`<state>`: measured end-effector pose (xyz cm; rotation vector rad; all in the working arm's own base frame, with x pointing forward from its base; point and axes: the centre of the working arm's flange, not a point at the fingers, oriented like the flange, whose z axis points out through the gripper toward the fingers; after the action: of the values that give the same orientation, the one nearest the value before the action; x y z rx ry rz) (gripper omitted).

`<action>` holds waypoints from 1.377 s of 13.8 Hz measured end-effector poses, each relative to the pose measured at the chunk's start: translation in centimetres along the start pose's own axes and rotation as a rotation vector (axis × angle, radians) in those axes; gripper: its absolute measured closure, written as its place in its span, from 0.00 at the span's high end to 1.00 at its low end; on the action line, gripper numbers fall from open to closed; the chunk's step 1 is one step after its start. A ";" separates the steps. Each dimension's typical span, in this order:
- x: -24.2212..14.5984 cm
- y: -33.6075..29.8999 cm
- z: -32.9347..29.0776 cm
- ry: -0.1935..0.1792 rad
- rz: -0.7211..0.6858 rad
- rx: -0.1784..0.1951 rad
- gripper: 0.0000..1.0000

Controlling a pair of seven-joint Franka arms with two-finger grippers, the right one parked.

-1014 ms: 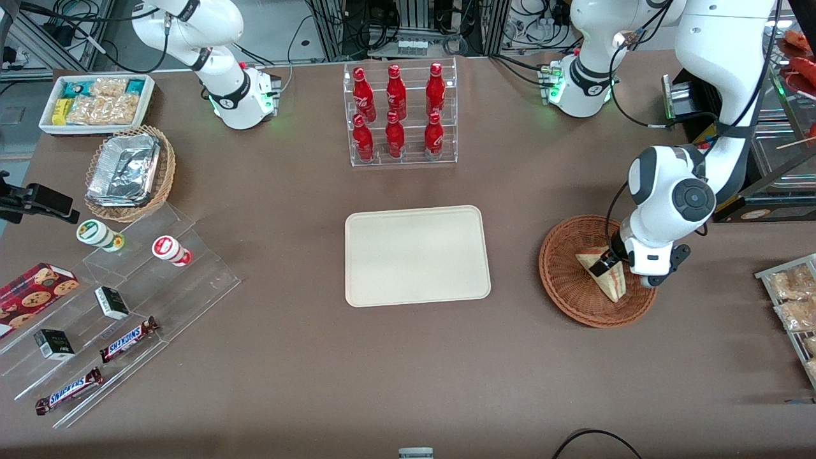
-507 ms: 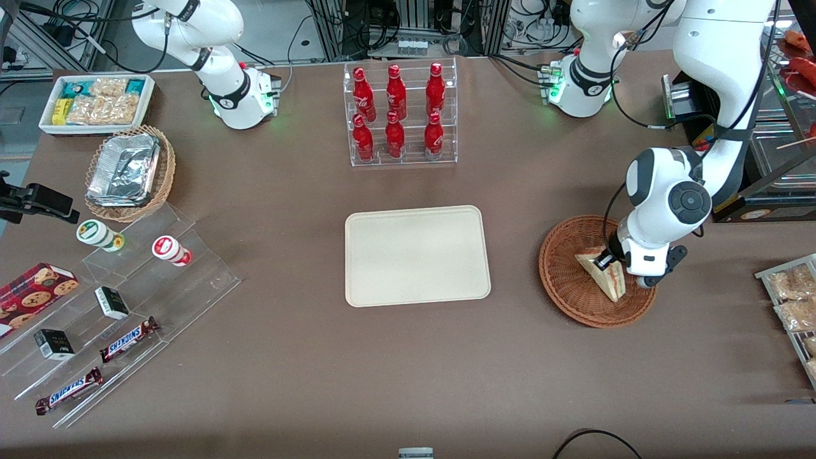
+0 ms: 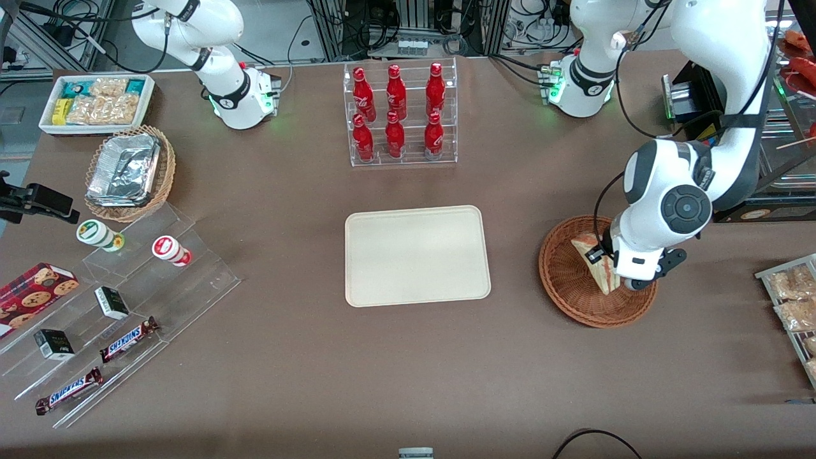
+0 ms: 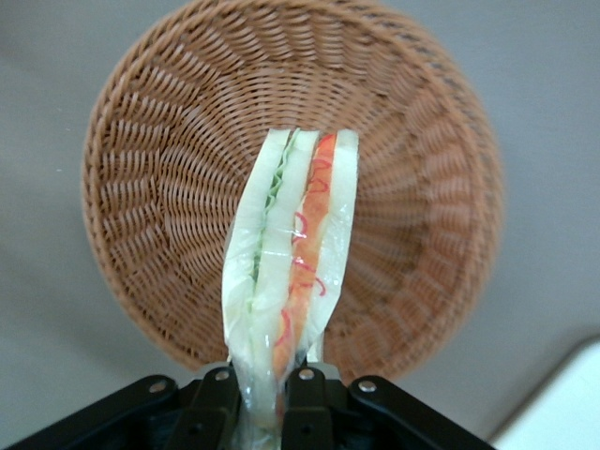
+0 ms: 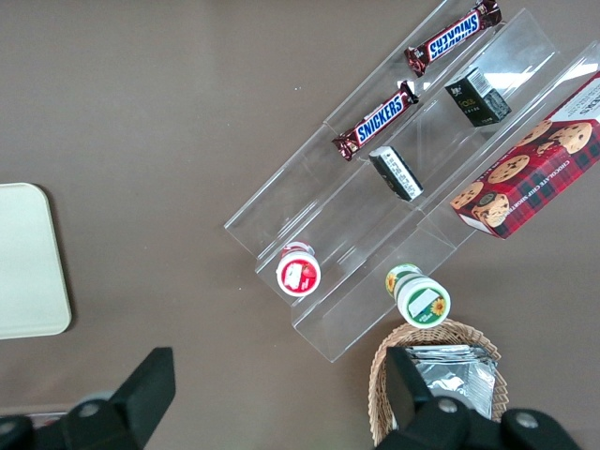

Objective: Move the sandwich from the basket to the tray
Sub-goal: 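Lower the left gripper and close it on the wrapped sandwich, then lift the sandwich and carry it with the left gripper over the cream tray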

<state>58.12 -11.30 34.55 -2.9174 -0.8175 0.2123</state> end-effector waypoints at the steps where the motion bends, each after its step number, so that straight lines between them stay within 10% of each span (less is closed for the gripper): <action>1: -0.2 0.7 -1.5 0.006 0.011 -0.002 0.15; 19: -19.2 22.9 0.7 0.010 0.417 -0.032 0.15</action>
<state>53.45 -40.74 32.77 -3.0816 -0.2019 0.2169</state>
